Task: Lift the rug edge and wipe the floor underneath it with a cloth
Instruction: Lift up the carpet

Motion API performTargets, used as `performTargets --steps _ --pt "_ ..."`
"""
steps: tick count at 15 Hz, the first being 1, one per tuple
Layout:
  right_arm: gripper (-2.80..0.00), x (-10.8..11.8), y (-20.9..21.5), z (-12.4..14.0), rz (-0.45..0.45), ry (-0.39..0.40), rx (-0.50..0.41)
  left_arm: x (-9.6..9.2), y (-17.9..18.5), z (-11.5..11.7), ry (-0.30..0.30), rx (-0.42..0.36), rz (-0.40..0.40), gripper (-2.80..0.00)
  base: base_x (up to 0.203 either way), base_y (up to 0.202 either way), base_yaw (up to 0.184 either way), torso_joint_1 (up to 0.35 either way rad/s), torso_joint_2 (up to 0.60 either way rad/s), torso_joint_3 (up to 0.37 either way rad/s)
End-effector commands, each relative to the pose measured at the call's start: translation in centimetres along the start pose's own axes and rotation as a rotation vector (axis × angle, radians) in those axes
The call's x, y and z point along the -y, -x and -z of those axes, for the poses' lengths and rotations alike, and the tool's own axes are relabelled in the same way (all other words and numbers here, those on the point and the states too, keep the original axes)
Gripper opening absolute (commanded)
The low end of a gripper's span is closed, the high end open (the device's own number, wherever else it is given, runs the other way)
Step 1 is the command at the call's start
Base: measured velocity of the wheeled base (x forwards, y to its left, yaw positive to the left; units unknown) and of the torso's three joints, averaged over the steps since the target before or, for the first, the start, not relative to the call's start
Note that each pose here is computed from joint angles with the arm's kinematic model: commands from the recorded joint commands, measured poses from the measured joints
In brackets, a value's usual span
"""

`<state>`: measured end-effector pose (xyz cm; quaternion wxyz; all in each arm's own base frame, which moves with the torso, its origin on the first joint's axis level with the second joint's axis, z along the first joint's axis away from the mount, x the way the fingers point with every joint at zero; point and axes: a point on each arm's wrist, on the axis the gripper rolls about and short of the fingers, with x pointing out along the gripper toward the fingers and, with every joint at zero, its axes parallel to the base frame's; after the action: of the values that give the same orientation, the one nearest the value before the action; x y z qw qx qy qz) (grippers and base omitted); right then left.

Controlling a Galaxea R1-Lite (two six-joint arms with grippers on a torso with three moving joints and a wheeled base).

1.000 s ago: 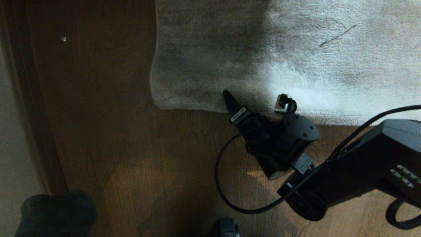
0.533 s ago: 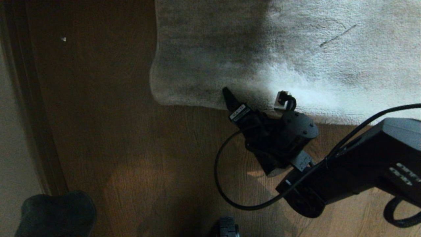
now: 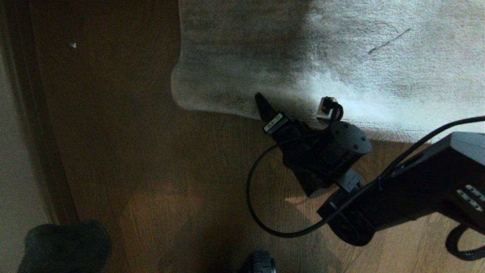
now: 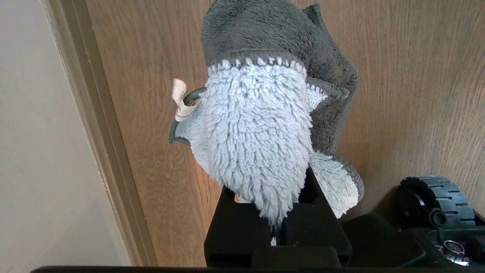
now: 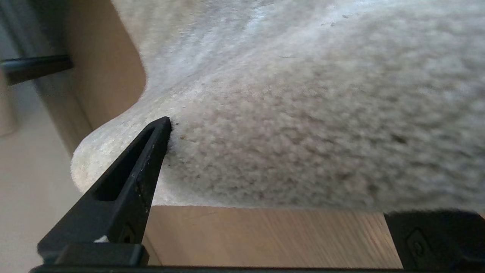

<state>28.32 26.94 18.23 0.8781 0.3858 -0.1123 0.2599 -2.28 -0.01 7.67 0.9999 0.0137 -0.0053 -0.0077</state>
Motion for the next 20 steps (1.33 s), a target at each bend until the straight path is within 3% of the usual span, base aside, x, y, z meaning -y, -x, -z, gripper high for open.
performTargets --steps 1,8,12,20 --pt "0.00 -0.6 0.0 -0.8 -0.043 -0.022 0.041 0.0 0.0 0.0 0.000 0.000 0.000 -2.80 0.000 0.000 0.000 0.000 0.00 0.000" --pt "0.00 -2.6 0.3 -1.6 -0.109 -0.023 0.047 0.0 0.0 0.0 0.000 0.002 0.000 -2.80 0.000 0.000 0.000 0.000 0.00 0.000" --pt "0.00 -4.0 3.5 0.6 -0.120 -0.023 -0.083 0.0 0.0 0.0 0.000 0.000 0.000 -2.80 0.000 0.000 0.000 0.000 0.00 0.000" --pt "0.00 -1.7 3.1 2.7 -0.051 0.017 -0.115 0.0 0.0 0.0 0.000 0.000 0.000 -2.80 0.000 0.000 0.000 0.000 0.00 0.000"
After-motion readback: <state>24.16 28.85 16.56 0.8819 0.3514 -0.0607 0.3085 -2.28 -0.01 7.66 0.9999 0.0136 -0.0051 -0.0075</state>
